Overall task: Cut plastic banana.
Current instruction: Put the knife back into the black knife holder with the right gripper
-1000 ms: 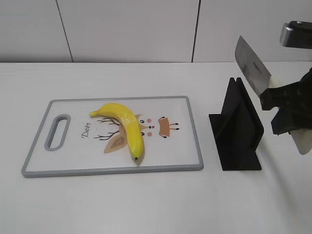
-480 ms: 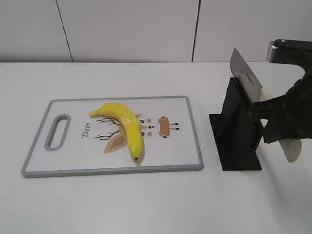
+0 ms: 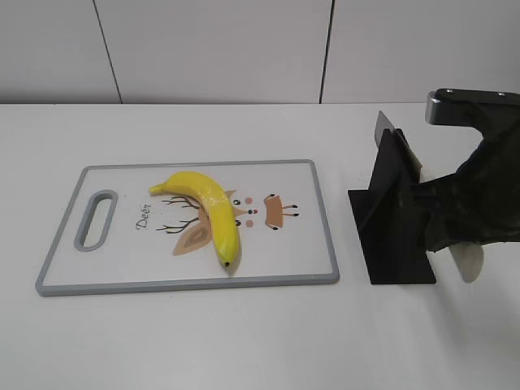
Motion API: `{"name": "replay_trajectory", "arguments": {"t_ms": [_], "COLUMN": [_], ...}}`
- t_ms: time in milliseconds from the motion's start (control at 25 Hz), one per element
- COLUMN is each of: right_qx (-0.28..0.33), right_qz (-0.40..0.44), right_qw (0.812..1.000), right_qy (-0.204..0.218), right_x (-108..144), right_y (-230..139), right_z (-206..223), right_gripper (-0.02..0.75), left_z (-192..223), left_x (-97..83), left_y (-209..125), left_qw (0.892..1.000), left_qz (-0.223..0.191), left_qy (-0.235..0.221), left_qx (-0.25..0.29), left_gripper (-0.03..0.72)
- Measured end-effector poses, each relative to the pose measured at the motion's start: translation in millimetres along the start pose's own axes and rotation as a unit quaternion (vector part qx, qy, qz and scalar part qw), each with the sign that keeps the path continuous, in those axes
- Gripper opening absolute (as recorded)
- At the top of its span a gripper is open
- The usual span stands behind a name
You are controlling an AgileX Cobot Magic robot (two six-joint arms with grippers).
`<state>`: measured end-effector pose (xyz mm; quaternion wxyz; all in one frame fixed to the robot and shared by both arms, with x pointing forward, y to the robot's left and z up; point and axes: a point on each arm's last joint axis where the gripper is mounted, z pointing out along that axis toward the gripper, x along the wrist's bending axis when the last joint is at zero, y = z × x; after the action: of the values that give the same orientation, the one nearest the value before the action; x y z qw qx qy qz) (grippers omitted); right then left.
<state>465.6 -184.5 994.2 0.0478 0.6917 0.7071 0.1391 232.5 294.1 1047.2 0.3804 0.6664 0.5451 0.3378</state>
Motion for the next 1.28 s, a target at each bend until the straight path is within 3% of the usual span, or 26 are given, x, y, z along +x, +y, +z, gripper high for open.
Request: {"name": "replay_trajectory", "arguments": {"t_ms": [120, 240, 320, 600, 800, 960, 1280], "right_qx": [-0.003, -0.003, -0.005, -0.071, -0.15, -0.209, -0.245], "right_qz": [0.0, 0.0, 0.0, -0.051, -0.13, -0.161, -0.192], "right_qw": [1.0, 1.0, 1.0, 0.996, 0.979, 0.963, 0.949], "right_qy": [0.001, 0.001, 0.002, 0.03, 0.048, 0.06, 0.046], "right_x": [0, 0, 0, -4, -14, -27, -65], "right_y": [0, 0, 0, -8, -29, -58, -130], "right_z": [0, 0, -2, -46, -98, -125, -126], "right_gripper": [0.347, 0.584, 0.622, 0.64, 0.64, 0.638, 0.618], "left_z": [0, 0, 0, 0, 0, 0, 0], "left_x": [0.0, 0.0, 0.0, 0.0, 0.0, 0.0, 0.0], "left_y": [0, 0, 0, 0, 0, 0, 0], "left_qw": [1.0, 1.0, 1.0, 1.0, 1.0, 1.0, 1.0], "left_qz": [0.0, 0.0, 0.0, 0.0, 0.0, 0.0, 0.0], "left_qy": [0.0, 0.0, 0.0, 0.0, 0.0, 0.0, 0.0], "left_qx": [0.0, 0.0, 0.0, 0.0, 0.0, 0.0, 0.0], "left_gripper": [0.571, 0.571, 0.571, 0.571, 0.571, 0.571, 0.571]}}
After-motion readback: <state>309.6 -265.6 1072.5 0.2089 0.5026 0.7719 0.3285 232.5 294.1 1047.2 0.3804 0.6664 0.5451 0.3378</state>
